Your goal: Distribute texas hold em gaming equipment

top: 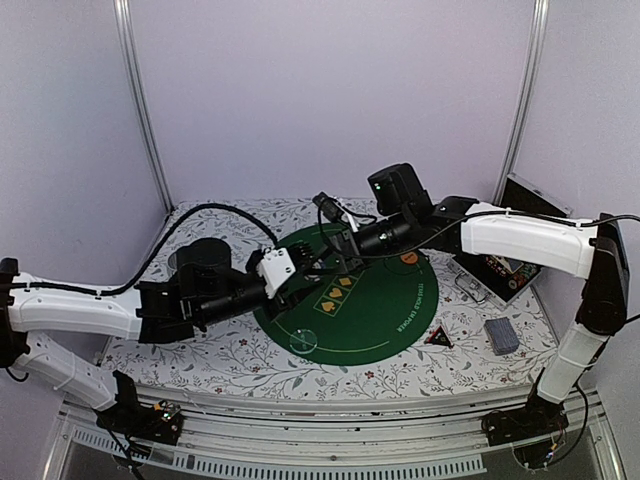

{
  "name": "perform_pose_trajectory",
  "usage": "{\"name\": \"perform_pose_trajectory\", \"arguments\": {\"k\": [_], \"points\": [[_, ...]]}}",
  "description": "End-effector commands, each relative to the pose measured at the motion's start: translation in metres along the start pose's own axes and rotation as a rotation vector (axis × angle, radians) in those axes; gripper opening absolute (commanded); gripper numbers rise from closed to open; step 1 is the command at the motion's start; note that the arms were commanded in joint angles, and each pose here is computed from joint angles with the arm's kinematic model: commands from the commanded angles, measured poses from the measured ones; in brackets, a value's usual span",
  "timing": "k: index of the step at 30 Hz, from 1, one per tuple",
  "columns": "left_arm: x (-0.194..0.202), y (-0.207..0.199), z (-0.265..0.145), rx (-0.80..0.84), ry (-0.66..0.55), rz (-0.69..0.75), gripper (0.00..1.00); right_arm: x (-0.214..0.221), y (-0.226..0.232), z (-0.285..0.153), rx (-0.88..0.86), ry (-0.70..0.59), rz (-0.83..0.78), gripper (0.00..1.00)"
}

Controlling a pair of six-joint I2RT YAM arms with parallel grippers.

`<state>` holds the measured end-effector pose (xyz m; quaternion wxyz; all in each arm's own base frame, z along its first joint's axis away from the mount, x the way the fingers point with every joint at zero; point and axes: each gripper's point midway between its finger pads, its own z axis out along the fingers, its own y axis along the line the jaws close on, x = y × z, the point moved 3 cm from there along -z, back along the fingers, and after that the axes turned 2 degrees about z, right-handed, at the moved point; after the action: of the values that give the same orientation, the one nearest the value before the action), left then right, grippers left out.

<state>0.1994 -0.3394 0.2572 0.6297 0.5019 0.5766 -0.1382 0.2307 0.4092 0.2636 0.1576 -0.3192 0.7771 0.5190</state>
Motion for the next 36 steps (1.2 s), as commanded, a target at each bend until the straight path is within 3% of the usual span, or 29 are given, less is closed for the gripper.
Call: {"name": "perform_pose_trajectory", "arguments": {"k": [1,13,18,24,32,36], "points": [[0.004,0.009,0.008,-0.006,0.006,-0.006,0.53,-0.017,0.009,-0.002,-0.047,-0.03,-0.03,0.02],[0.017,0.01,0.014,0.032,0.064,0.018,0.59,-0.018,0.005,0.002,-0.047,-0.026,-0.023,0.02],[0.013,0.014,0.015,0.03,0.056,0.018,0.53,-0.018,0.005,0.003,-0.05,-0.025,-0.022,0.02],[0.009,0.013,0.017,0.04,0.04,0.01,0.57,-0.018,0.004,0.004,-0.053,-0.025,-0.02,0.02],[0.004,0.011,0.016,0.063,0.02,0.003,0.27,-0.016,0.0,0.005,-0.047,-0.02,-0.016,0.02],[0.002,0.011,0.013,0.068,0.013,-0.01,0.04,-0.017,0.003,0.004,-0.054,-0.022,-0.015,0.02]]}}
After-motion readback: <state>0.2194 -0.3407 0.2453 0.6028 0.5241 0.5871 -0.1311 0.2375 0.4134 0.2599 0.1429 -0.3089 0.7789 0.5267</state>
